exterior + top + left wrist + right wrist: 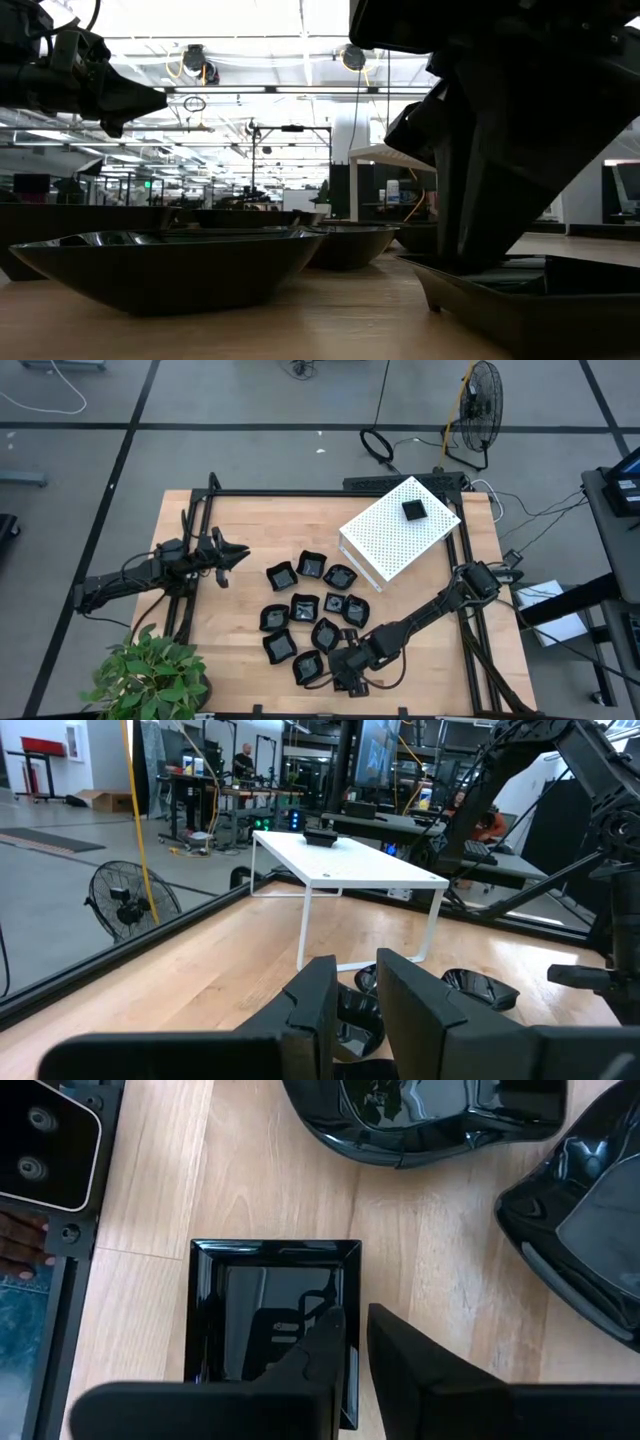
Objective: Pick & Place Mini shaped plates
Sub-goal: Stack the black square plate on top of the black square plates on the shelf
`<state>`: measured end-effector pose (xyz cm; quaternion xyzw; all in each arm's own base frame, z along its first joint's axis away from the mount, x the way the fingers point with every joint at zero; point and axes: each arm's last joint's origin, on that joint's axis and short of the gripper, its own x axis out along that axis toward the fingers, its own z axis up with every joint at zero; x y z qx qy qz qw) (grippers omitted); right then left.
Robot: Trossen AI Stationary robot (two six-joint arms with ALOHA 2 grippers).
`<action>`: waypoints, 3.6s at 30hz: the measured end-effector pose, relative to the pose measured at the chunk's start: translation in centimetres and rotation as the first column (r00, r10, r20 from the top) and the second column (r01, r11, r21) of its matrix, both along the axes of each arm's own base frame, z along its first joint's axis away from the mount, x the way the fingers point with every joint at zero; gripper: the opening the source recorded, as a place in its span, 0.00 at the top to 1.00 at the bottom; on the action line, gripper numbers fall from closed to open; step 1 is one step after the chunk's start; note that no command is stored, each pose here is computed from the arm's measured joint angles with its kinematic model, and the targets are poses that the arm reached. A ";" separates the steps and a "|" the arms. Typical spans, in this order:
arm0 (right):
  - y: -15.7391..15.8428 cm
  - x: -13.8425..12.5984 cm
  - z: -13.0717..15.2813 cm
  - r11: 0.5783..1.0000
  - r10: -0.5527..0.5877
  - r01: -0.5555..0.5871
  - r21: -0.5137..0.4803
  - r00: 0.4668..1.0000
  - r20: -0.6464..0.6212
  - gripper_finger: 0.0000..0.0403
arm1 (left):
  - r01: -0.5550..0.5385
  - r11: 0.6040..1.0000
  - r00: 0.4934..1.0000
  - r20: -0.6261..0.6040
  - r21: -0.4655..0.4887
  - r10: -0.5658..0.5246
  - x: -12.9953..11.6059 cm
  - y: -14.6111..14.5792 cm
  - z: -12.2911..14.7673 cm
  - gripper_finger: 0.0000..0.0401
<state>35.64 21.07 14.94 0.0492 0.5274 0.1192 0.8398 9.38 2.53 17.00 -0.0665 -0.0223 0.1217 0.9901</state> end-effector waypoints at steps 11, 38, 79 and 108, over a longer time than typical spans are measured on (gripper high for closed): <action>0.0 0.0 0.0 1.000 0.000 0.000 0.000 1.000 0.000 0.89 | 0.000 1.000 1.000 0.000 0.000 0.000 0.0 0.0 0.0 0.81; 0.0 0.0 0.0 1.000 -0.004 0.004 0.002 1.000 -0.001 0.89 | 0.000 1.000 1.000 0.000 0.000 0.000 0.0 0.0 0.0 0.81; -0.1 -0.2 -0.9 0.998 0.001 -0.002 0.065 1.000 0.003 0.99 | 0.000 1.000 1.000 0.000 0.000 0.000 0.0 0.0 0.0 0.81; -10.9 -7.3 15.8 0.869 -0.398 0.458 -0.187 0.871 0.287 1.00 | 0.000 1.000 1.000 0.000 0.000 0.000 0.0 0.0 0.0 0.81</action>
